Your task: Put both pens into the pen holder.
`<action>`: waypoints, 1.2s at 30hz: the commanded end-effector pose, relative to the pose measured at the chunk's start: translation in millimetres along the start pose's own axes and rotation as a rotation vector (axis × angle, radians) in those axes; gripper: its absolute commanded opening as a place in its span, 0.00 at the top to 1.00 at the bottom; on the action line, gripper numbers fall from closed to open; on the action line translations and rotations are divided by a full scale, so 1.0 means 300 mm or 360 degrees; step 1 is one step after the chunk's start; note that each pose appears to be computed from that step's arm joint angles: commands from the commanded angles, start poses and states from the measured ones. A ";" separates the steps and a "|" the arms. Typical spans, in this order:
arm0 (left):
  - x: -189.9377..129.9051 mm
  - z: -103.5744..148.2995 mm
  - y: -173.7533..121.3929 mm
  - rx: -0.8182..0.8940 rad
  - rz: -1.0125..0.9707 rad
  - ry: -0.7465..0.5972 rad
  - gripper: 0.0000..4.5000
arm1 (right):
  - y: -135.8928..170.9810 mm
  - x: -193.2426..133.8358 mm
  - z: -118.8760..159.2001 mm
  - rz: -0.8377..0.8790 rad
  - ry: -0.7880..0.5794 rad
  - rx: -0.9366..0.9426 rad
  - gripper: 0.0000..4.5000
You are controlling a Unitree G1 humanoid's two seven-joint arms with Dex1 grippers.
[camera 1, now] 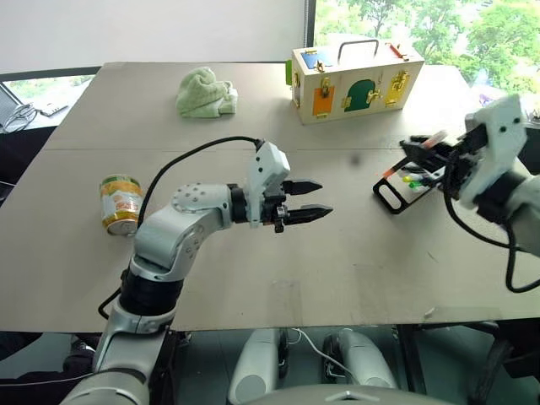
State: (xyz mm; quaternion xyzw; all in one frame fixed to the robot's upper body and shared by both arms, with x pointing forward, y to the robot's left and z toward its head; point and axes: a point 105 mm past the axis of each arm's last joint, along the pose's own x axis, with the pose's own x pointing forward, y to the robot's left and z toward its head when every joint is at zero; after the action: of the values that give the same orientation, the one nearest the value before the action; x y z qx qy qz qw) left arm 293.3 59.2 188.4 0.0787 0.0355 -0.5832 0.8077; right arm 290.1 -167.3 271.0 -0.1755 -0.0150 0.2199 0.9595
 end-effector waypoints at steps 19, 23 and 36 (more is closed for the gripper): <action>-0.005 0.072 -0.057 0.0148 -0.0035 -0.0159 0.40 | 0.026 0.067 -0.102 -0.0051 0.0173 -0.0673 0.98; -0.001 0.084 -0.053 0.0133 -0.0007 -0.0184 0.40 | 0.032 0.098 -0.153 -0.0063 0.0223 -0.0807 0.98; -0.009 0.081 -0.046 0.0110 0.0080 -0.0200 0.40 | -0.010 0.131 -0.201 -0.0085 0.0263 -0.0856 0.02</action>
State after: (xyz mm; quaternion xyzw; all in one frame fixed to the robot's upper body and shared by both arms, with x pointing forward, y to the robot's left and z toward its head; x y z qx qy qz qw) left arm 285.6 52.0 198.9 0.0672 -0.0088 -0.5658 0.8218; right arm 341.3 -180.7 188.4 -0.4703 0.0481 0.1581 0.8669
